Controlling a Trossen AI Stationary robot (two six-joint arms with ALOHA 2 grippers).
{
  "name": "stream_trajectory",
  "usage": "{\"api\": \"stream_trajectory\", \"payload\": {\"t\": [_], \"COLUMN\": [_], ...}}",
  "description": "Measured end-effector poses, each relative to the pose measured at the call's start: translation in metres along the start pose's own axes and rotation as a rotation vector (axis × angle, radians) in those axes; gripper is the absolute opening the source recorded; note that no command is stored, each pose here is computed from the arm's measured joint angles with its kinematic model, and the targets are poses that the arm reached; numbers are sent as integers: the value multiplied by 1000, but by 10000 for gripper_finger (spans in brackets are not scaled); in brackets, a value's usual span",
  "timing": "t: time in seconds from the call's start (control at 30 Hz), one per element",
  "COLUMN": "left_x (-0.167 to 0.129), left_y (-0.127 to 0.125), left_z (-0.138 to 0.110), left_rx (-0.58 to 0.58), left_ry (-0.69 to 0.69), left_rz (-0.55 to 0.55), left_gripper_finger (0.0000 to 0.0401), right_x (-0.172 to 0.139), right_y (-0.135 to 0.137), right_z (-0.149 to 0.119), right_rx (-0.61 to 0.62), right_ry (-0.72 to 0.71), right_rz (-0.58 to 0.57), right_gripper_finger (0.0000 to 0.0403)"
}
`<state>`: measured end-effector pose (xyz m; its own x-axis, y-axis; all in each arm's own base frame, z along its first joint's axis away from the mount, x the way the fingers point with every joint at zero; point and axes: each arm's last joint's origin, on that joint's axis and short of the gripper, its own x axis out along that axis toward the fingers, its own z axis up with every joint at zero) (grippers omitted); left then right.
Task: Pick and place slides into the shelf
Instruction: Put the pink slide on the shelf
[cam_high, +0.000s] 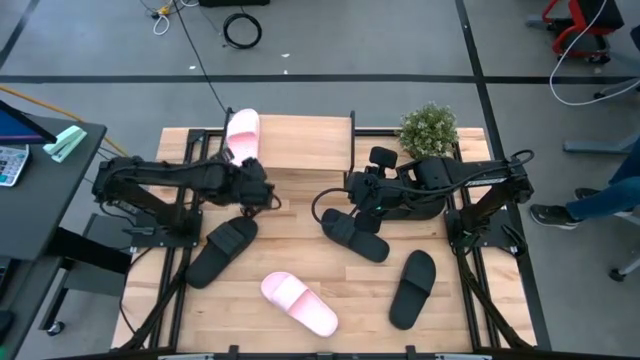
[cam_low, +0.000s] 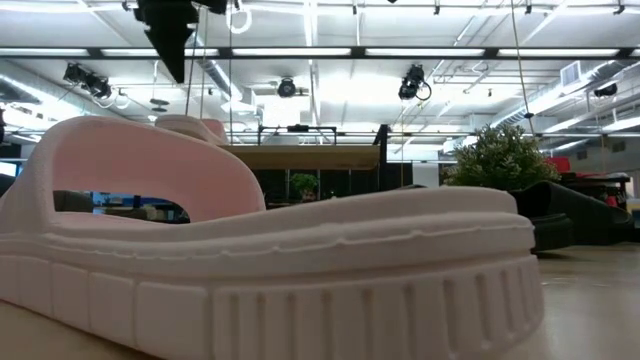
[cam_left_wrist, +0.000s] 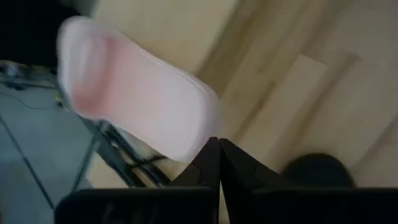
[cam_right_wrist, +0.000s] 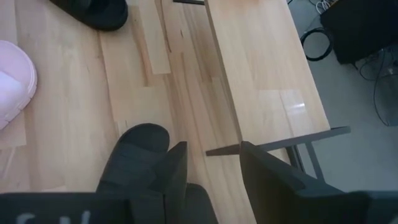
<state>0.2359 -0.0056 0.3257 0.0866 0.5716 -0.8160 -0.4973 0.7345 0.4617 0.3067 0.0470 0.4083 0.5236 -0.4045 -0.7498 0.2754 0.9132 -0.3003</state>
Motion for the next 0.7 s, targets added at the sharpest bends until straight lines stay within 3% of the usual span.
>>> {"api": "stream_trajectory", "payload": {"t": [0.17, 0.33, 0.7], "left_x": [14, 39, 68], "left_y": [-21, -26, -17], "left_z": [-20, -33, -18], "left_rx": [37, -29, -35], "left_ry": [48, 108, 93], "left_rz": [21, 74, 50], "left_gripper_finger": [5, 4, 2], "right_x": [0, 0, 0], "right_y": [0, 0, 0], "right_z": [0, 0, 0], "right_rx": [0, 3, 33], "right_ry": [0, 0, 0], "right_rz": [0, 0, 0], "right_gripper_finger": [154, 154, 154]}}
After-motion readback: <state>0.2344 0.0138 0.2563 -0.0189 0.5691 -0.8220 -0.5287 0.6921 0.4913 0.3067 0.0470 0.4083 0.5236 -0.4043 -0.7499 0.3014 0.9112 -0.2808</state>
